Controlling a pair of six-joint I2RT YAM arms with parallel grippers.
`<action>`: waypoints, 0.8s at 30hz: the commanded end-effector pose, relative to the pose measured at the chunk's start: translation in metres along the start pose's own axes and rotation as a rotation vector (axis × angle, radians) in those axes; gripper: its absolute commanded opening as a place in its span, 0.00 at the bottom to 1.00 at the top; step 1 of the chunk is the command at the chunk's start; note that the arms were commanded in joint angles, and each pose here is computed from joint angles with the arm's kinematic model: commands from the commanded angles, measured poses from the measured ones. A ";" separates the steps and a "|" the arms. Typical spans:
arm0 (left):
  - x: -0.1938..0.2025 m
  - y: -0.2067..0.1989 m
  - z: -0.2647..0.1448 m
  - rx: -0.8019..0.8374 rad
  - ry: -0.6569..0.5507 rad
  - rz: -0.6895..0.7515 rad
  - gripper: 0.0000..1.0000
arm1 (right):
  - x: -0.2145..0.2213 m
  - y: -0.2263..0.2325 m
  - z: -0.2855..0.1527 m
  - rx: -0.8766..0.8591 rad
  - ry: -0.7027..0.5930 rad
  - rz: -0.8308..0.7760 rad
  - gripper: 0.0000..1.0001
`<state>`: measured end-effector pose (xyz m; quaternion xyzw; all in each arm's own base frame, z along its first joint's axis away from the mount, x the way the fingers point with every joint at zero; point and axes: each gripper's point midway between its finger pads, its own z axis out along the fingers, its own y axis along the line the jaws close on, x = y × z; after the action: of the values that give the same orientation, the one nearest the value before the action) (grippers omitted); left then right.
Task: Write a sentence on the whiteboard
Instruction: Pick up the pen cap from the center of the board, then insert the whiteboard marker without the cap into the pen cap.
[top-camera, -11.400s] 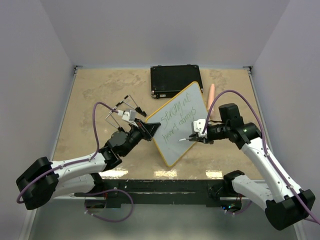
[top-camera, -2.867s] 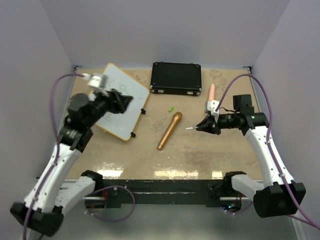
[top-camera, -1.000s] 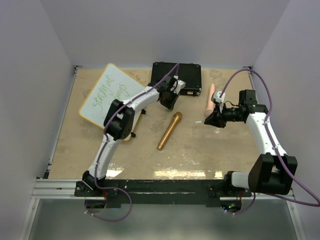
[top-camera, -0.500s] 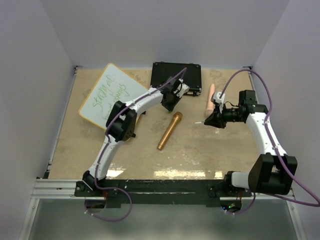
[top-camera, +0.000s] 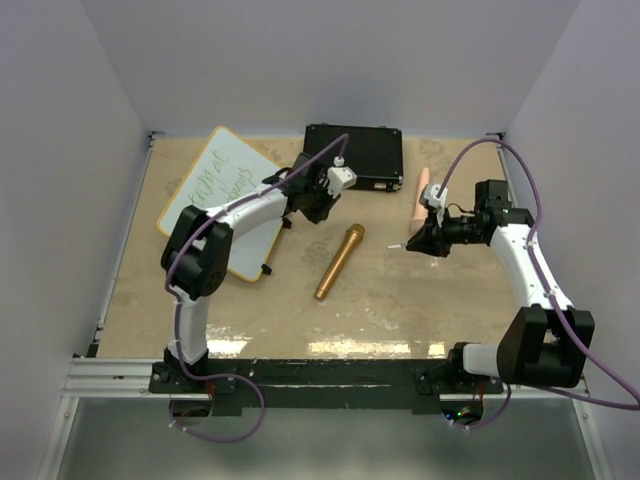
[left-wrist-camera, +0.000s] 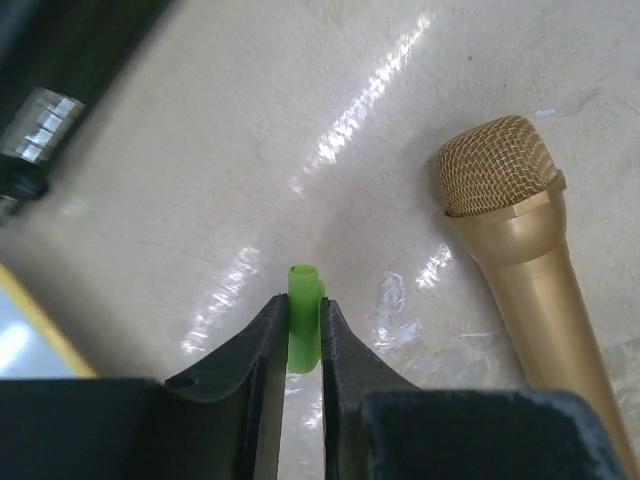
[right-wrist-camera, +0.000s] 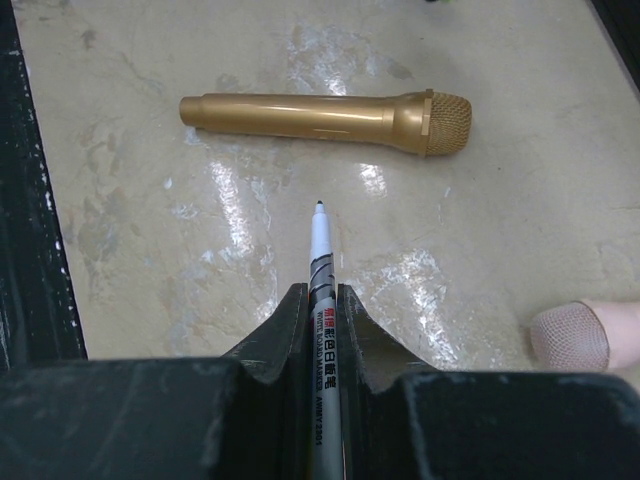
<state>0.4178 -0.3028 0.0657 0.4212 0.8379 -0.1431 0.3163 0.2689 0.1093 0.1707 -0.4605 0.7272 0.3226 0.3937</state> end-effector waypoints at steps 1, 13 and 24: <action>-0.054 0.002 -0.043 0.011 -0.242 0.228 0.00 | -0.020 0.008 0.010 -0.064 -0.033 -0.047 0.00; -0.013 -0.119 -0.110 0.276 -0.431 0.421 0.00 | -0.051 0.038 0.034 -0.277 -0.068 -0.139 0.00; -0.020 -0.157 -0.116 0.285 -0.499 0.427 0.00 | -0.044 0.052 0.043 -0.297 -0.073 -0.117 0.00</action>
<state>0.2475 -0.3373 0.1353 0.5901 0.6252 -0.2815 0.4261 0.2494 0.1744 0.1842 -0.5404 0.6454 0.4076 0.3539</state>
